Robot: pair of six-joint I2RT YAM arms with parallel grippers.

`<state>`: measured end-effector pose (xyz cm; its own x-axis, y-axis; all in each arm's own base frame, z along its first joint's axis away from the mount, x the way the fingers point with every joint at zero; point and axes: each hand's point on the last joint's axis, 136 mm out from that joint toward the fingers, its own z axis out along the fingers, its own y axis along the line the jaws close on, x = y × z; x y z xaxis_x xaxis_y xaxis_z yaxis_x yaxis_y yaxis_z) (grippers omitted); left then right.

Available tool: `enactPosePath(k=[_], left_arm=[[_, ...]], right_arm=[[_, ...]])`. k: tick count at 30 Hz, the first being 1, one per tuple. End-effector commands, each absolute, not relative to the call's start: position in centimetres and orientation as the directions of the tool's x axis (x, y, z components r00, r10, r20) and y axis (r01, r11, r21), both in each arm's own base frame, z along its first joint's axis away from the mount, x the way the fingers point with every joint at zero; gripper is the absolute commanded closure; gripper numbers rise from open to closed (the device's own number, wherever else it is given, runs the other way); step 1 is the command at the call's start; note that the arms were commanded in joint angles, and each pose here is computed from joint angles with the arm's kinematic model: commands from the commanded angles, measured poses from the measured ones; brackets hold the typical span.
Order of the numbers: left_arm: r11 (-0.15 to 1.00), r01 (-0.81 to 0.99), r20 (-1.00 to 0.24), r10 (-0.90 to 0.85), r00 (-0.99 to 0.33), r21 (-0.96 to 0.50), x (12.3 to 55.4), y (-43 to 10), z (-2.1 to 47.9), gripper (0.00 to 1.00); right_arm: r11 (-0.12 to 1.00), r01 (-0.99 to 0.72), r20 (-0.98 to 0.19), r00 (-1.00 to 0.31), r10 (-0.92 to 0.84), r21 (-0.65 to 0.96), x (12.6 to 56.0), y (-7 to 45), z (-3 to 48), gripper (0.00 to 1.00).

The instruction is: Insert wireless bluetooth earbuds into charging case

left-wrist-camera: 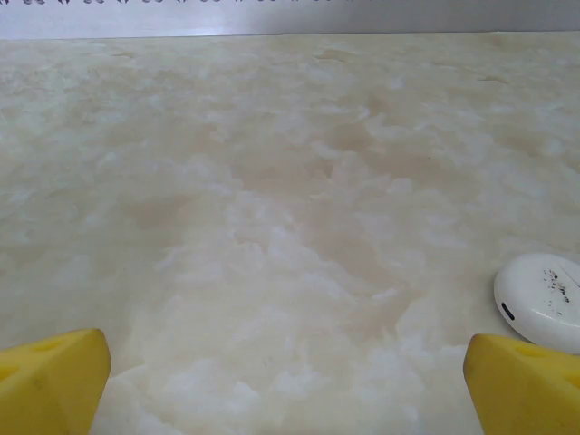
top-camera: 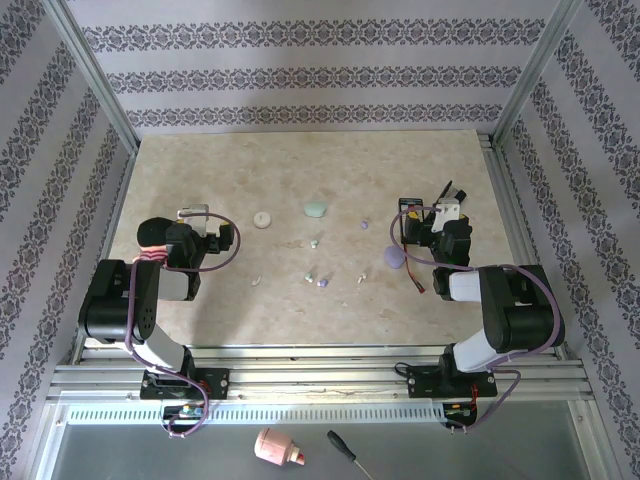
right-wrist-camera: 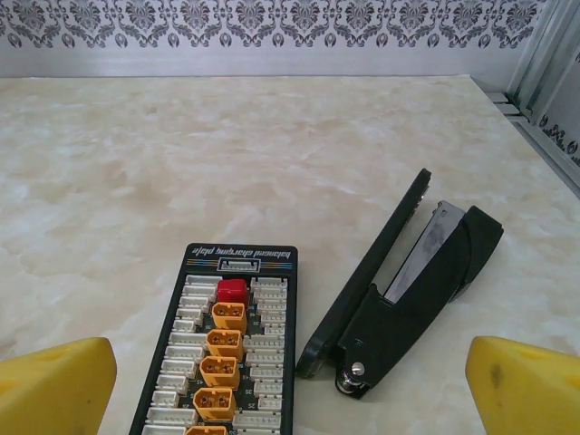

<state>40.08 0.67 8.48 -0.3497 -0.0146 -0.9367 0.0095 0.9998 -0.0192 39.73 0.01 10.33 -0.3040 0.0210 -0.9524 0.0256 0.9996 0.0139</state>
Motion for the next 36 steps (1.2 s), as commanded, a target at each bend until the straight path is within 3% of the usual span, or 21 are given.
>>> enactPosePath(k=[1,29,36], left_arm=[[1.0,0.014,-0.94,-0.011,-0.342,-0.016,40.1,0.4,8.7,0.01],[0.999,0.03,-0.943,-0.003,-0.331,-0.013,40.0,0.2,8.8,0.01],[0.999,-0.034,-0.957,-0.018,-0.29,-0.009,39.0,1.1,11.6,0.0]], right_arm=[[1.0,0.001,-0.959,-0.282,0.015,0.016,39.8,0.5,10.7,0.02],[1.0,0.003,-0.962,-0.273,0.019,0.019,39.7,0.5,10.9,0.02],[0.999,-0.03,-0.975,-0.223,-0.018,-0.012,37.8,1.3,13.6,0.02]])
